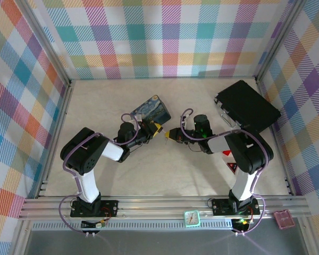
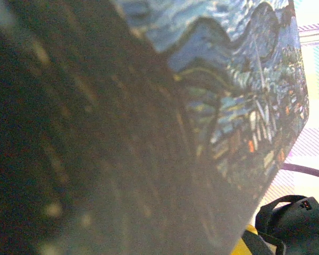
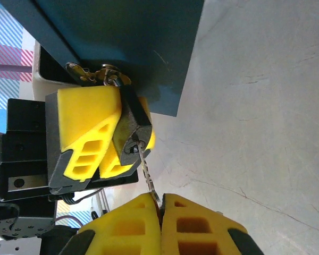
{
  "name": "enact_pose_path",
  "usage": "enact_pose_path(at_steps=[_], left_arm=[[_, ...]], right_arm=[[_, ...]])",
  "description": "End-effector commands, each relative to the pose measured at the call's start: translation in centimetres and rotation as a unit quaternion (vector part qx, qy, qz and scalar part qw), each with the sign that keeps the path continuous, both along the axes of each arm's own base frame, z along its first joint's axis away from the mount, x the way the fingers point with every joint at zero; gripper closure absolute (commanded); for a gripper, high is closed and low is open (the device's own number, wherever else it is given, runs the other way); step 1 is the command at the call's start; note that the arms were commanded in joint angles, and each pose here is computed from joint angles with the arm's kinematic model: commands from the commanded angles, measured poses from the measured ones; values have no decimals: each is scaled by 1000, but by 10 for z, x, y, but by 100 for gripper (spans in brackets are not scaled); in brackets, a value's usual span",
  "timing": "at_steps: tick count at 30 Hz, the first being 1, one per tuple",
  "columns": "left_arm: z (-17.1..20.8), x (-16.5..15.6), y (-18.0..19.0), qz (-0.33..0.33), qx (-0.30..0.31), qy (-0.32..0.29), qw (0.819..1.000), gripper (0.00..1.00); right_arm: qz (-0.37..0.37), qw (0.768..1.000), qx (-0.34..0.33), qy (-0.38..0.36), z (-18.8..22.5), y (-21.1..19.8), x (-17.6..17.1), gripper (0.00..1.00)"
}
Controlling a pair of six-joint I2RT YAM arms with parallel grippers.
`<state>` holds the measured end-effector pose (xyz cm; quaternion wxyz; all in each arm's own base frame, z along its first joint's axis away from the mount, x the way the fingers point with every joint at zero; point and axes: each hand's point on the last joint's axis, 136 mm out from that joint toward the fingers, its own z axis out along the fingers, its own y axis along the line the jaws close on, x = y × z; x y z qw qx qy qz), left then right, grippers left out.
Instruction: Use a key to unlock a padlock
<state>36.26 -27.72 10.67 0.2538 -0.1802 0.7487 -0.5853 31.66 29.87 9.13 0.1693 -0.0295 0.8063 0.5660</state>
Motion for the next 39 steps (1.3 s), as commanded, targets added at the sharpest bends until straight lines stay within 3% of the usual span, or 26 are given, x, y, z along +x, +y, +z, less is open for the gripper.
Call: enact_pose_path(at_steps=[1,39], left_arm=[[14,-3,-1,-11,-21,-24,999,100],[12,-4,-10,-19,-35,-20,999,100]], right_arm=[[12,1000,21,-17,13,7,4,100],[17,999,29,-26,18,11,2,100]])
